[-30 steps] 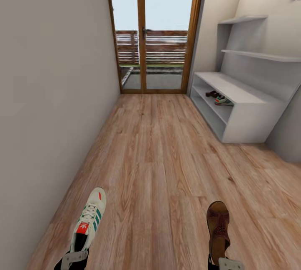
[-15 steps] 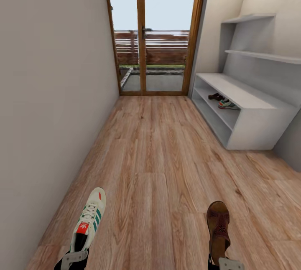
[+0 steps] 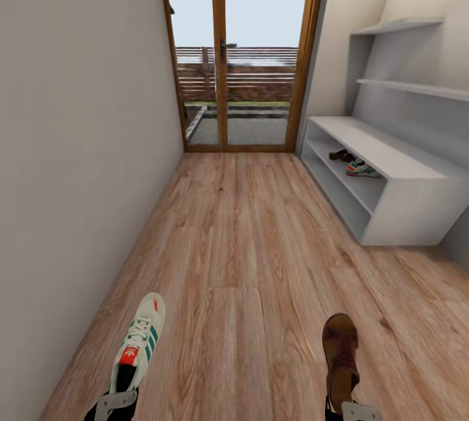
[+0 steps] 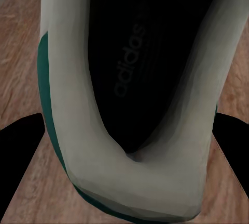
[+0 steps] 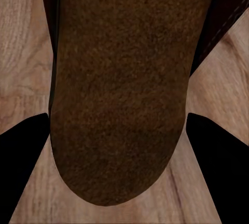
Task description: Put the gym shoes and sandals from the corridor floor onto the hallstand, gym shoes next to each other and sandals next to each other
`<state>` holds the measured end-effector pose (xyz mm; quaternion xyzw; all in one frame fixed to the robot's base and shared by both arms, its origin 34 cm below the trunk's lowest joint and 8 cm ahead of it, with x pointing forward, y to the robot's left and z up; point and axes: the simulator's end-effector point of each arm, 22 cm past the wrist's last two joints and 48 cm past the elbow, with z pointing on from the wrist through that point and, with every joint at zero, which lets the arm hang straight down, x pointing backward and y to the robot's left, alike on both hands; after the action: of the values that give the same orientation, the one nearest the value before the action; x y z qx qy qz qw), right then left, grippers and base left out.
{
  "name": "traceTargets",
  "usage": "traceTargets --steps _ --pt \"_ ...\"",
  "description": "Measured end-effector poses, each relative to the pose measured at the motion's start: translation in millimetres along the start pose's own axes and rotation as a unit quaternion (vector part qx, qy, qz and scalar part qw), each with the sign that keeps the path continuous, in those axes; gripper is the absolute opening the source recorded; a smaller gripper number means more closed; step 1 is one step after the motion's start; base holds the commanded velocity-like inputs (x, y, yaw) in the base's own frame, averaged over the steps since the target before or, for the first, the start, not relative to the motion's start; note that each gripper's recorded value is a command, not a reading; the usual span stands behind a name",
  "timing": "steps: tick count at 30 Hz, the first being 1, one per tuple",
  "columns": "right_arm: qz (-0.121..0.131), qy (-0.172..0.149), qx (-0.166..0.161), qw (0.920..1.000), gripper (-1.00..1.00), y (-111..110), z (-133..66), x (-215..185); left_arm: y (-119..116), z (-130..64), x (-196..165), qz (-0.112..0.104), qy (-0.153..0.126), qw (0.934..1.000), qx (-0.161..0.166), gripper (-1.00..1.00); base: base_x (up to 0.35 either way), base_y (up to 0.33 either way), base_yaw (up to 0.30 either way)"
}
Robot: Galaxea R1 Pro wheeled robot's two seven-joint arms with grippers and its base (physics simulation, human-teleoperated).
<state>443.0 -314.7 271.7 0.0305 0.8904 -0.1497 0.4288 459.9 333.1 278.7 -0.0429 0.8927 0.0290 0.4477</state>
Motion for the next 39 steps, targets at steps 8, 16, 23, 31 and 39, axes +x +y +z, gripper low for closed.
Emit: traceTargets --steps 8,16,23,31,39 --pt "0.0 0.0 0.0 1.0 -1.0 0.0 0.0 0.0 0.0 0.0 0.0 0.0 0.0 1.0 0.0 -1.0 0.328 0.0 0.0" --pt "0.0 0.0 0.0 1.0 -1.0 0.0 0.0 0.0 0.0 0.0 0.0 0.0 0.0 1.0 0.0 -1.0 0.328 0.0 0.0" --pt "0.0 0.0 0.0 1.0 -1.0 0.1 0.0 -0.1 0.0 0.0 0.0 0.0 0.0 1.0 0.0 -1.0 0.328 0.0 0.0" --pt "0.0 0.0 0.0 1.0 -1.0 0.1 0.0 0.1 0.0 0.0 0.0 0.0 0.0 1.0 0.0 -1.0 0.328 0.0 0.0" --pt "0.0 0.0 0.0 1.0 -1.0 0.1 0.0 -0.1 0.0 0.0 0.0 0.0 0.0 1.0 0.0 -1.0 0.328 0.0 0.0"
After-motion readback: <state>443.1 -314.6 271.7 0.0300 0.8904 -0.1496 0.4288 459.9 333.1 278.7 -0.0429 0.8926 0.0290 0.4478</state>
